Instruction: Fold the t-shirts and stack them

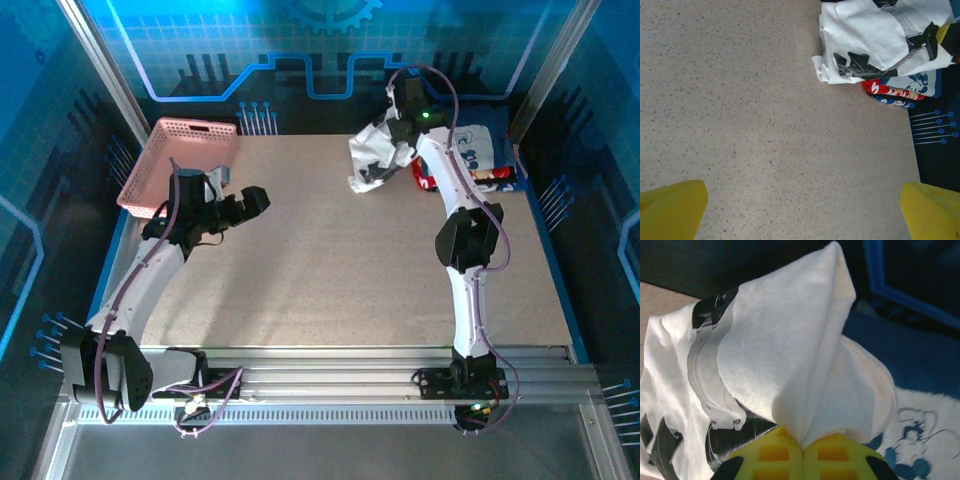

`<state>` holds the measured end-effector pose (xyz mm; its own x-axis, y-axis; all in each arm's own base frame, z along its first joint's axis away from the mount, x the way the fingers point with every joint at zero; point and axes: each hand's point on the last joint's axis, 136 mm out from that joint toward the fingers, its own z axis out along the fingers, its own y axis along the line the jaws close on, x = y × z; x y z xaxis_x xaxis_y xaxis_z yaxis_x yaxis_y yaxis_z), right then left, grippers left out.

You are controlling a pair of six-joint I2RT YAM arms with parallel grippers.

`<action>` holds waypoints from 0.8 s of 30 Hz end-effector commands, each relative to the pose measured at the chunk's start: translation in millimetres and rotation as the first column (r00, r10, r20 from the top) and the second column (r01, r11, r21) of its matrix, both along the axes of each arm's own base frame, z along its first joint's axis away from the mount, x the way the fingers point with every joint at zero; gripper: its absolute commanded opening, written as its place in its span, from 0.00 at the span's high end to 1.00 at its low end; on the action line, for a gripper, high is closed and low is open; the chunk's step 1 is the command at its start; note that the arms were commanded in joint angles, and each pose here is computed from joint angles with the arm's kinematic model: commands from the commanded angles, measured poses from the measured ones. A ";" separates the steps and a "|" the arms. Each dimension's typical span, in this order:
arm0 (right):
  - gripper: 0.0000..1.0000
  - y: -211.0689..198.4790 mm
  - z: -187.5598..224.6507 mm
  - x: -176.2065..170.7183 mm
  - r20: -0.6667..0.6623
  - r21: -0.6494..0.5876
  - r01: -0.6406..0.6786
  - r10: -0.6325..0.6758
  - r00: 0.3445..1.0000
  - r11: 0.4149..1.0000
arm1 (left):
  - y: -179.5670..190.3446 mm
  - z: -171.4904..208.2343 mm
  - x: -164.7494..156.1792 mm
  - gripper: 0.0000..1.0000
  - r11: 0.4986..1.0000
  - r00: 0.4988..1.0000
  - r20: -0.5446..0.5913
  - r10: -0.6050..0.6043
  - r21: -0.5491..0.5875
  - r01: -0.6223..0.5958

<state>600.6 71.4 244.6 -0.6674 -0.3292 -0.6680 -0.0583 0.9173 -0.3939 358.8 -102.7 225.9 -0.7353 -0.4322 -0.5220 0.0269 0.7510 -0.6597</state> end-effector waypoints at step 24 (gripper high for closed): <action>0.55 -236.3 11.9 24.3 0.180 0.053 0.397 -0.399 0.899 0.916 | 7.9 -29.5 -17.7 0.01 0.998 0.993 -0.106 -0.048 0.028 0.052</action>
<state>618.9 -120.3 272.3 -0.6306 -0.1521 -0.7611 0.2472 0.8901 -0.3828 348.8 -93.9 205.3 -0.7703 -0.4071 -0.4908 0.0002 0.7695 -0.6386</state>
